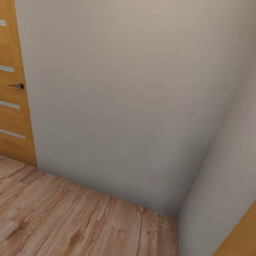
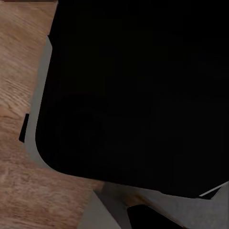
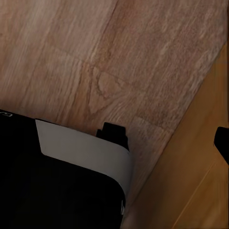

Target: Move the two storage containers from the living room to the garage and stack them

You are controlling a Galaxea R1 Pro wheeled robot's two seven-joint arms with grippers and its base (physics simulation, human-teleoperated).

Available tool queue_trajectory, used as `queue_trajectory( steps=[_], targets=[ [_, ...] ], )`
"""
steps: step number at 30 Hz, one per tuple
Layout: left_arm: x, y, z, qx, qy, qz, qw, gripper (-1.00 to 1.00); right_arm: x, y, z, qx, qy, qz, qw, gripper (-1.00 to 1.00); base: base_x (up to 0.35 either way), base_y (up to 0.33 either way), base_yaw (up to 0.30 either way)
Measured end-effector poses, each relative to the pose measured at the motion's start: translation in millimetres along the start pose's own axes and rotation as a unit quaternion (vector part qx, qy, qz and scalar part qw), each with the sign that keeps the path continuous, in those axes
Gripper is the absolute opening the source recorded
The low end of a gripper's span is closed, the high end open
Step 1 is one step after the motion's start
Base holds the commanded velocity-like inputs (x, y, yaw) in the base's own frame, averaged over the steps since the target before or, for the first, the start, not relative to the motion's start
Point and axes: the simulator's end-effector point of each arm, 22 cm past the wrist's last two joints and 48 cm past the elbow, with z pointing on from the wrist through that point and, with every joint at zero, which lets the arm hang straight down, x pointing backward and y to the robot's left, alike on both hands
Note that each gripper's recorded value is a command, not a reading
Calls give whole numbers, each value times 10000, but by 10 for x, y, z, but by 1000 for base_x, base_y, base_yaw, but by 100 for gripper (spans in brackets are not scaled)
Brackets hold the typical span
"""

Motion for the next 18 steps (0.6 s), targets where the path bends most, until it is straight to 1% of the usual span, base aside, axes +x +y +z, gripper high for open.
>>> queue_trajectory(
  steps=[13,18],
  targets=[
    [1,0,0,0,1,0,10000,100,-1,4,0,-6,-1,-35,10000,100,321,0,4],
    [1,0,0,0,0,-1,10000,100,-2,-3,0,3,-5,-37,10000,100,321,0,195]
  ],
)
